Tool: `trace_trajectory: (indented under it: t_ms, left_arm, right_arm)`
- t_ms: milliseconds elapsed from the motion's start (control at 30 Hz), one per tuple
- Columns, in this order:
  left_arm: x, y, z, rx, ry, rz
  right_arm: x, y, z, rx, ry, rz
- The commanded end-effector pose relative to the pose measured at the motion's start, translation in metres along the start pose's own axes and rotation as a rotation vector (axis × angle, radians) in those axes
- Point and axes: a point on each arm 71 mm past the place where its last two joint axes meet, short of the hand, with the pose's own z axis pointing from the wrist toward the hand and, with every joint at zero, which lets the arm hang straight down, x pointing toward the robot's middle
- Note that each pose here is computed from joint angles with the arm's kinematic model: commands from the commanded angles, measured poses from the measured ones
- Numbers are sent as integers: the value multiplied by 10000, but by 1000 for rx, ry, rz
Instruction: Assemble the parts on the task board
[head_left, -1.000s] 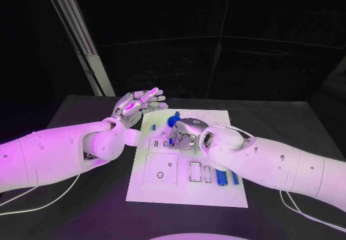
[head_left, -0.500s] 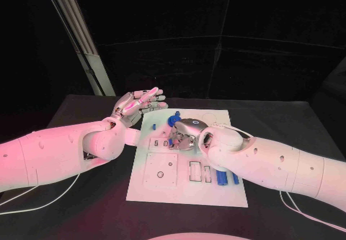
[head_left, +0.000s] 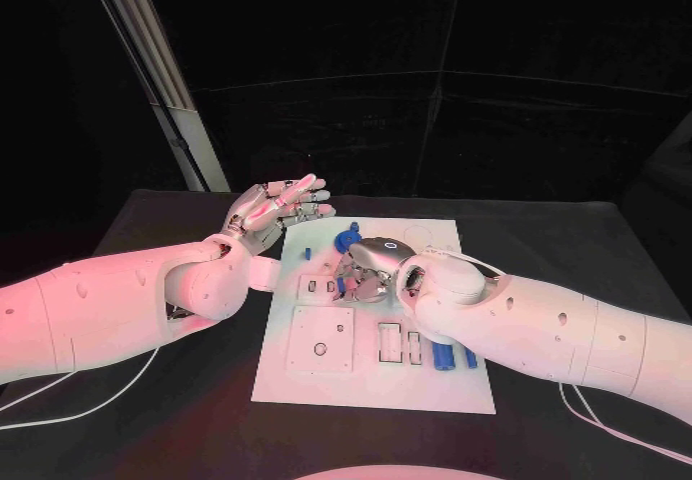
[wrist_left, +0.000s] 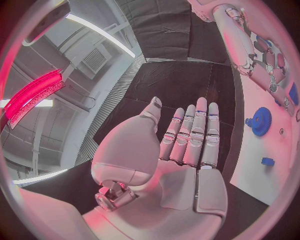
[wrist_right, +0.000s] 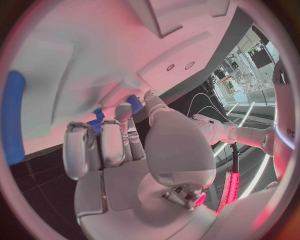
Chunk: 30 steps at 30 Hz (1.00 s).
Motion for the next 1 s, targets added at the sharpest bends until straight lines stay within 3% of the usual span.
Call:
trace_trajectory:
  t_ms: [33,233,367,533,633,767,900,1000]
  left_arm:
    - [13,-13,8,9,9,-7]
    - [5,-14,9,8,8,-6]
    - [-33,-13,10,-1,4,-2]
    - [-86,-22,8,-8,48,64]
    - [-130,-23,-3,-29,72,114]
    - [-159,-8,-22,-104,114,190]
    - [-140,44,-30,-282,186,335]
    - [-121,60,-32,-388,248,481]
  right_arm:
    - [-16,-18,-6,16,-33,-1]
    - [-61,-11,-59,-16,-114,42]
    - [-102,-7,-169,-123,-149,127]
    - [-203,-66,-359,-228,-149,269]
    - [-314,-153,-492,-248,-120,344]
    - [-476,-327,-698,-228,-93,416]
    - [-646,-570,-924,-164,-108,468]
    - [-747,-700,-1019,-128,-135,475]
